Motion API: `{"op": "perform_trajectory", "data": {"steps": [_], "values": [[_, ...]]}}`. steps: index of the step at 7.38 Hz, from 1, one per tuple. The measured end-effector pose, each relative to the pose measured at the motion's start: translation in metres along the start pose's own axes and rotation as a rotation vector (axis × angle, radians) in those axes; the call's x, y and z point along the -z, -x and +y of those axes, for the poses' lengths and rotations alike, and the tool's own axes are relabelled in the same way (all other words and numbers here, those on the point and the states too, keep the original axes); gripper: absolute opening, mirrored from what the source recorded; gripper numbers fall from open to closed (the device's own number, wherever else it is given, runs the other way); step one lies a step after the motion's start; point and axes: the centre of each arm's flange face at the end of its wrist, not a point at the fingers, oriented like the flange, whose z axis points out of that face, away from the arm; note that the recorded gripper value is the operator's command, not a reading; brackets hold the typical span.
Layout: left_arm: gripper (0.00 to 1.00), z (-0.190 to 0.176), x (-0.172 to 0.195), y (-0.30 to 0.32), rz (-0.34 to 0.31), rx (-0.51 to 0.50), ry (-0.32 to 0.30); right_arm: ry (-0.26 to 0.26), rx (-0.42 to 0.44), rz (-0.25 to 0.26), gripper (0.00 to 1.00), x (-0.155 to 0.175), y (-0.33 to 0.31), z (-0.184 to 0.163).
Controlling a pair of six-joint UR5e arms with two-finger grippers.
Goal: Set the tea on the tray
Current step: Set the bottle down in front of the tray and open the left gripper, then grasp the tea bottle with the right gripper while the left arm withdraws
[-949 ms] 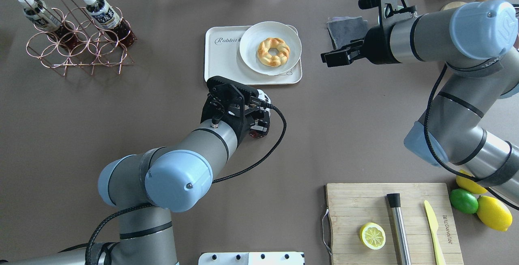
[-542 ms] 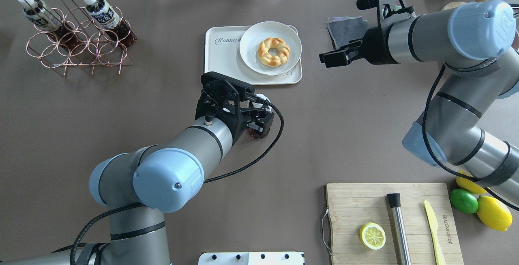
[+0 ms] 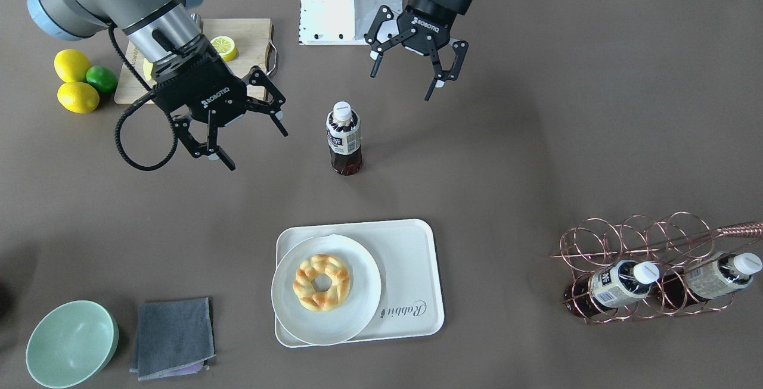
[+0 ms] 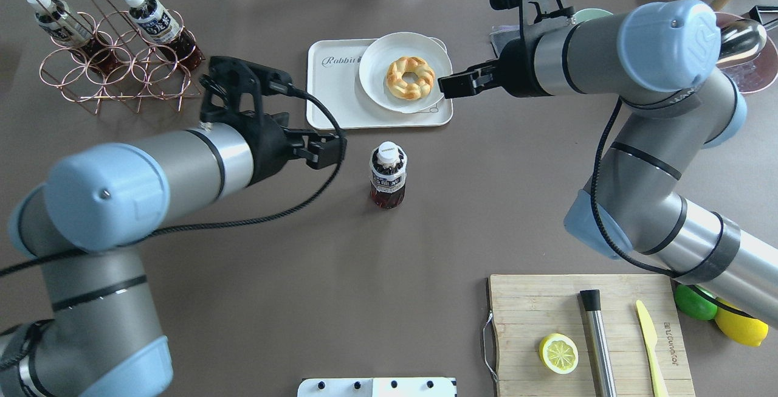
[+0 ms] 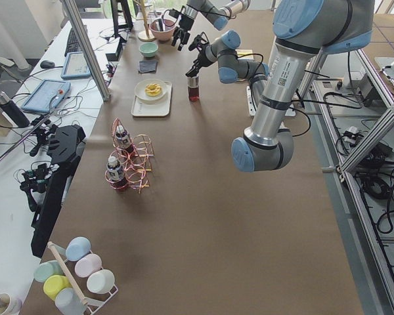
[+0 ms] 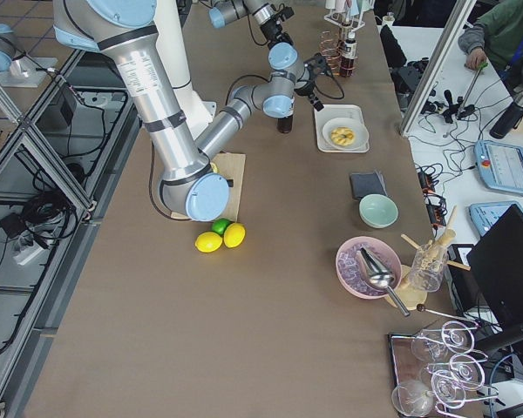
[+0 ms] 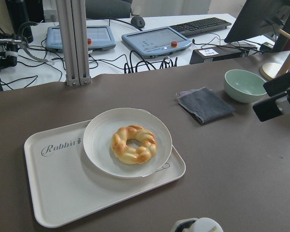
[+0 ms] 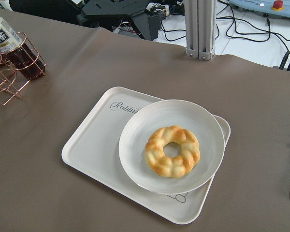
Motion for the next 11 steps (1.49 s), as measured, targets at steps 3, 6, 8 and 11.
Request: {"op": "perform_trajectory", "data": {"steps": [3, 6, 8, 11], "values": [[0.99, -0.043, 0.041, 0.144, 0.002, 0.067, 0.209, -0.052, -0.023, 0.012, 0.98, -0.015, 0.075, 0.005], [0.99, -0.038, 0.049, 0.202, -0.018, -0.032, 0.288, -0.095, 0.002, 0.088, 0.98, -0.032, 0.119, 0.03], [0.99, -0.036, 0.046, 0.208, -0.025, -0.036, 0.298, -0.114, 0.032, 0.141, 0.92, -0.041, 0.143, 0.058], [0.99, -0.035, 0.044, 0.21, -0.027, -0.035, 0.301, -0.132, 0.058, 0.174, 0.79, -0.049, 0.161, 0.087]]}}
